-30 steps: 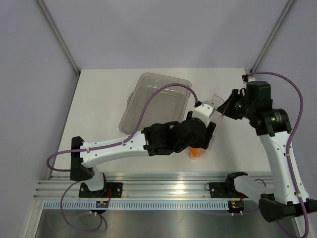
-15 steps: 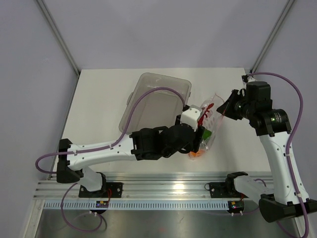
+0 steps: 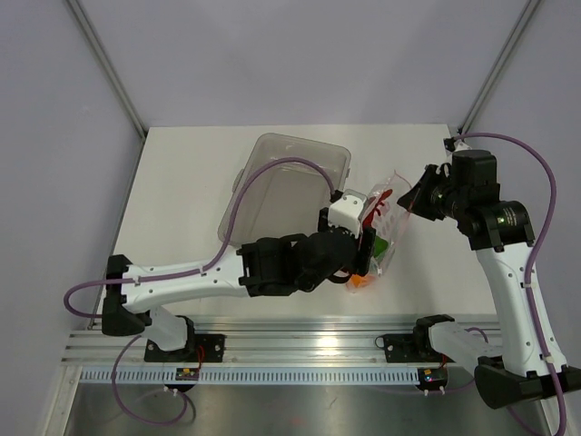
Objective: Place the food in the zip-top bag and seal the zipper
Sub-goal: Adjust the zipper food storage bag at the center of the board.
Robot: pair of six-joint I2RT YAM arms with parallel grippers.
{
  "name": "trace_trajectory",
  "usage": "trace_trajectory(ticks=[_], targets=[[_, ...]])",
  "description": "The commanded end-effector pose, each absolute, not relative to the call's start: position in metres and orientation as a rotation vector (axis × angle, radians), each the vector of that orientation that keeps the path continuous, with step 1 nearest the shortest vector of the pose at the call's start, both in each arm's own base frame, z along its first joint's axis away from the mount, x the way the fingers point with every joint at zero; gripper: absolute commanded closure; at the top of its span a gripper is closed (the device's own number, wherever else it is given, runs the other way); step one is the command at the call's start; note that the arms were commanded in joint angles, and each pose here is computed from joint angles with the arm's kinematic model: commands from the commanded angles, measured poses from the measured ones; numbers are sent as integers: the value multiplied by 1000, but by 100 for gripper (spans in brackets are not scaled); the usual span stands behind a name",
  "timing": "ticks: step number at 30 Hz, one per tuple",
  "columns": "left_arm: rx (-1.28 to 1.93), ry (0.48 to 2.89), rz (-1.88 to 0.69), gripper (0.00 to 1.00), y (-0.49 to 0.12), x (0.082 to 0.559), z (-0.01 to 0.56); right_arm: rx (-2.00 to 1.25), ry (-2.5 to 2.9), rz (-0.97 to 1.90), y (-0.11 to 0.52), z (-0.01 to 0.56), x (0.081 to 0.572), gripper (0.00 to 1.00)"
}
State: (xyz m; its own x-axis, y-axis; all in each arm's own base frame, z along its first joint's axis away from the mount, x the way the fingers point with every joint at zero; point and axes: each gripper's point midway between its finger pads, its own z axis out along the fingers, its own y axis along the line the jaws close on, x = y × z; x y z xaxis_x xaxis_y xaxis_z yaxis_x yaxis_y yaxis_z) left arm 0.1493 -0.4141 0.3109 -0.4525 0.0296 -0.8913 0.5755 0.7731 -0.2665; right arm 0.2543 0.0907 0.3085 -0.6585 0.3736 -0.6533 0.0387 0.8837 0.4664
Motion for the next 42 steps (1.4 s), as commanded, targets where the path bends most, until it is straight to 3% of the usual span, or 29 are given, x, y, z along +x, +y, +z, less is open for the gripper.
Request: trace_trajectory(ticks=[1,9,13,14,15,16,20,22,25,28,36,42], targets=[[405,1924,-751,34,-429,150,332,271,2193,561,94,321,253,99],[468,2019,-677,41,-449,149,300,267,2191,547,91,320,251,98],[475,2015,-685,65,-448,149,302,271,2189,543,90,320,250,99],[489,2005,-683,80,-448,151,303,268,2183,541,90,322,250,99],[500,1996,-695,87,-447,151,306,275,2182,532,88,321,249,98],[510,1977,-708,100,-445,158,313,276,2180,529,88,322,249,98],[626,1942,-849,100,-445,164,324,277,2179,519,85,322,241,93],[684,1908,-902,100,-443,177,326,255,2179,527,86,322,238,67],[828,1893,-1032,100,-446,180,322,222,2159,525,85,327,232,44],[964,1882,-1099,100,-445,187,314,195,2149,488,80,330,227,34],[1238,1817,-1266,100,-447,196,316,111,2062,251,48,365,229,39],[1399,1784,-1272,100,-439,195,319,-207,1966,328,74,398,236,27]])
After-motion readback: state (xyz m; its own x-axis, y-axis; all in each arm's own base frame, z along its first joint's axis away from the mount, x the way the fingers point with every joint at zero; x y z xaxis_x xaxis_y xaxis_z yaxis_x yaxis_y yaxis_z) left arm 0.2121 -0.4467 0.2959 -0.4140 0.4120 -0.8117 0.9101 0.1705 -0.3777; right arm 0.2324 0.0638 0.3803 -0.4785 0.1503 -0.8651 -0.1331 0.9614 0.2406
